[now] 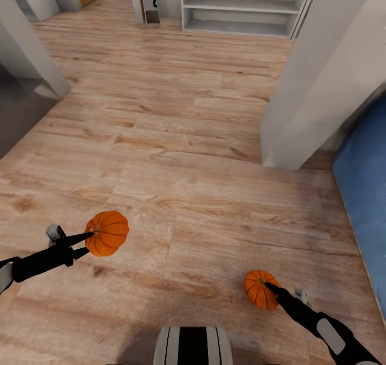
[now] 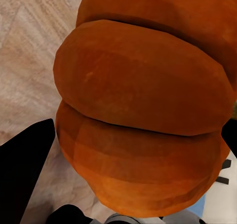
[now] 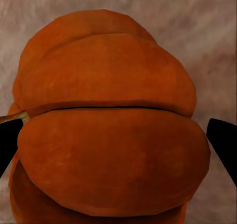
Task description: Place each of the two pumpkins and all three candles from the living room inside a cabinet in the living room (use any cabinet), then make sure every cabinet is closed, and position the cauldron so it is next to a table in the living room.
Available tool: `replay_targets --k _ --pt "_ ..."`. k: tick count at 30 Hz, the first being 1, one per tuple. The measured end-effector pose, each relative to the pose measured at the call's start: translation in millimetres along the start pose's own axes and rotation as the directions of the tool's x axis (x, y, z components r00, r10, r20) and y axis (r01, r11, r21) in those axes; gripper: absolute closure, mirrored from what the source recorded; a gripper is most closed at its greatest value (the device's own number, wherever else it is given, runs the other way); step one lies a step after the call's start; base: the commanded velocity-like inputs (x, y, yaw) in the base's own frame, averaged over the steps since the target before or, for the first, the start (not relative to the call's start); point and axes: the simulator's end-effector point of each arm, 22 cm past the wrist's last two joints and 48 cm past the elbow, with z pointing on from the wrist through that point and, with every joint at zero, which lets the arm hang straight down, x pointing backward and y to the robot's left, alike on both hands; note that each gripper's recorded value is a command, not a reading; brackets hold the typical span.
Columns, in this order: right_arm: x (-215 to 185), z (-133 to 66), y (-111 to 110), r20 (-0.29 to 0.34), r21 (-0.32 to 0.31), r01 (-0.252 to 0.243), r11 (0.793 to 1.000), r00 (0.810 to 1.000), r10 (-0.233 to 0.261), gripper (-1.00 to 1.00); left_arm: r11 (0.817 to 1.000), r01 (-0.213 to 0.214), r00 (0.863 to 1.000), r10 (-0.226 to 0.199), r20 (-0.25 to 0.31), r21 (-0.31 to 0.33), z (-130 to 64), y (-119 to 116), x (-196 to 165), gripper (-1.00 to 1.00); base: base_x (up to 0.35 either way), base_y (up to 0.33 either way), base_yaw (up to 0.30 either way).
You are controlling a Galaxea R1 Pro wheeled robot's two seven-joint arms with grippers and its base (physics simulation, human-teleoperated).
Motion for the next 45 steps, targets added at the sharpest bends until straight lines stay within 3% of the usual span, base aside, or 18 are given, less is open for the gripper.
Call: replay_targets --k 26,34,36,39,45 --pt "-31 -21.6 46 0.062 -0.077 0.032 0.996 0.998 -0.027 1.00 0.995 -0.089 0.996 0.088 0.027 0.052 -11.0 -58 -8 1.00 0.000 0.000 0.000" --pt "-35 -28.8 72 0.058 -0.138 0.038 0.990 0.998 -0.031 1.00 0.991 -0.117 0.993 0.115 0.035 0.065 -15.0 -75 -10 1.00 0.000 0.000 0.000" --pt "-36 -33.0 90 0.043 -0.194 0.035 0.980 0.999 -0.027 1.00 0.990 -0.124 0.992 0.121 0.037 0.064 -16.1 -78 -10 1.00 0.000 0.000 0.000" --pt "-56 -46.6 142 0.072 -0.326 0.075 0.942 0.996 -0.054 1.00 0.988 -0.133 0.991 0.131 0.039 0.071 -16.6 -85 -10 1.00 0.000 0.000 0.000" --pt "-70 -72.1 199 0.102 -0.471 0.133 0.872 0.990 -0.096 1.00 0.986 -0.152 0.988 0.149 0.041 0.074 -18.7 -95 -9 1.00 0.000 0.000 0.000"
